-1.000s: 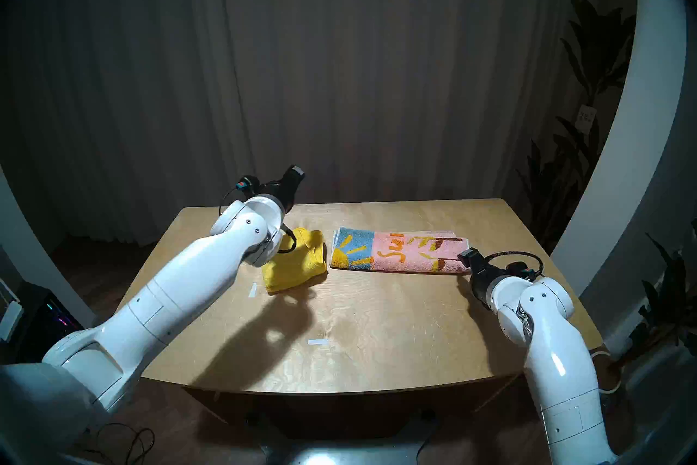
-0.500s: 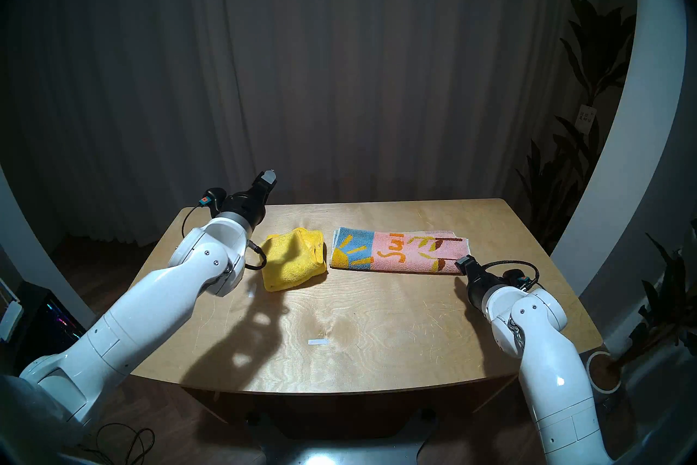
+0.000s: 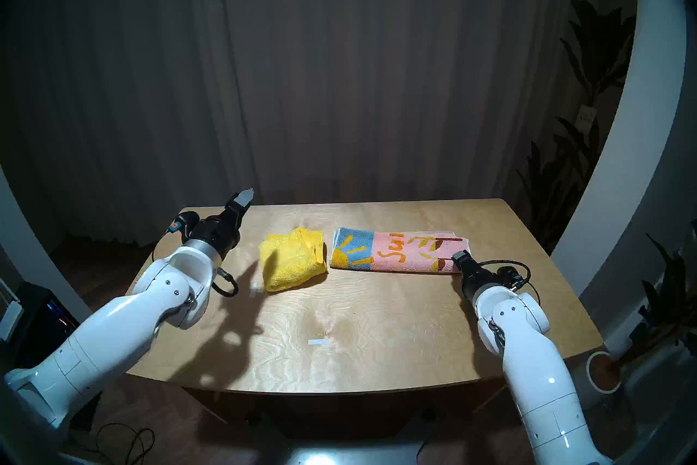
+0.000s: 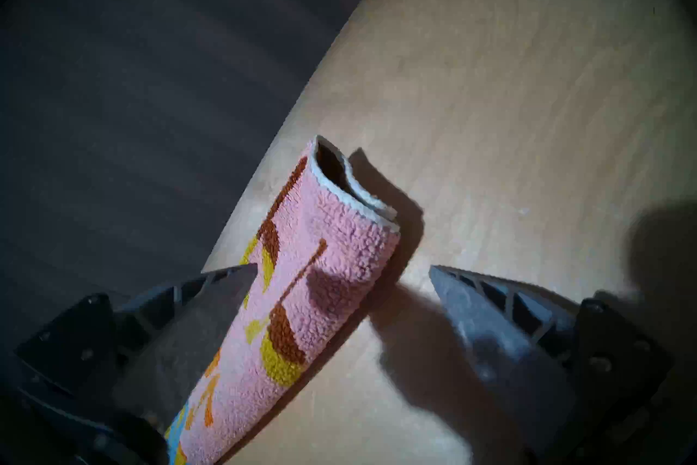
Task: Fold each towel twice and stack them on table
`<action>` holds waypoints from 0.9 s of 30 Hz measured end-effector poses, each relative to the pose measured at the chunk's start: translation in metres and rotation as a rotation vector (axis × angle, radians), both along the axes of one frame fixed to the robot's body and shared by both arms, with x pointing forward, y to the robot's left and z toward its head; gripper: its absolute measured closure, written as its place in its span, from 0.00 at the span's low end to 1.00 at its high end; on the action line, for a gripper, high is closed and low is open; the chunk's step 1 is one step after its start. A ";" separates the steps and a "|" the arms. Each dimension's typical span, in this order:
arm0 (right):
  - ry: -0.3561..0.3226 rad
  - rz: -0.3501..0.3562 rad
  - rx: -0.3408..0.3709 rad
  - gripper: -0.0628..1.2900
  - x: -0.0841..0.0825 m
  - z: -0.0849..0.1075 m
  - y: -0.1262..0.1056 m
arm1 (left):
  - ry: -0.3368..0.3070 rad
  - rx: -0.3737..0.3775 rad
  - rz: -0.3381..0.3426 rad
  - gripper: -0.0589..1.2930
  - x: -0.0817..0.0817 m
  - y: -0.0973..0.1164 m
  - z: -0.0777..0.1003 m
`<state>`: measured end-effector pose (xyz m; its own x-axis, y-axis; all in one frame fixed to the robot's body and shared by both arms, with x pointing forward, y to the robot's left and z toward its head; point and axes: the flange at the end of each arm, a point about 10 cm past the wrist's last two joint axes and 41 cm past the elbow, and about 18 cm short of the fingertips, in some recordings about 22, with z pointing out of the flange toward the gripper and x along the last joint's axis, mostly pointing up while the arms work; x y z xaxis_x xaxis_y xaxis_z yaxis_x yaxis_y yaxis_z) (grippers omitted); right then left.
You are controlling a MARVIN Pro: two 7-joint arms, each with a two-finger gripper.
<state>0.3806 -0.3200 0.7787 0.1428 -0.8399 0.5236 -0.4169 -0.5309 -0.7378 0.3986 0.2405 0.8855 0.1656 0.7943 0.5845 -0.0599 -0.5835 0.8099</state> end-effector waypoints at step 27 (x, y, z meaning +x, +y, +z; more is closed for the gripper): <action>0.046 -0.036 -0.016 0.13 0.052 0.001 0.004 | 0.015 -0.077 -0.043 0.04 -0.036 0.039 -0.016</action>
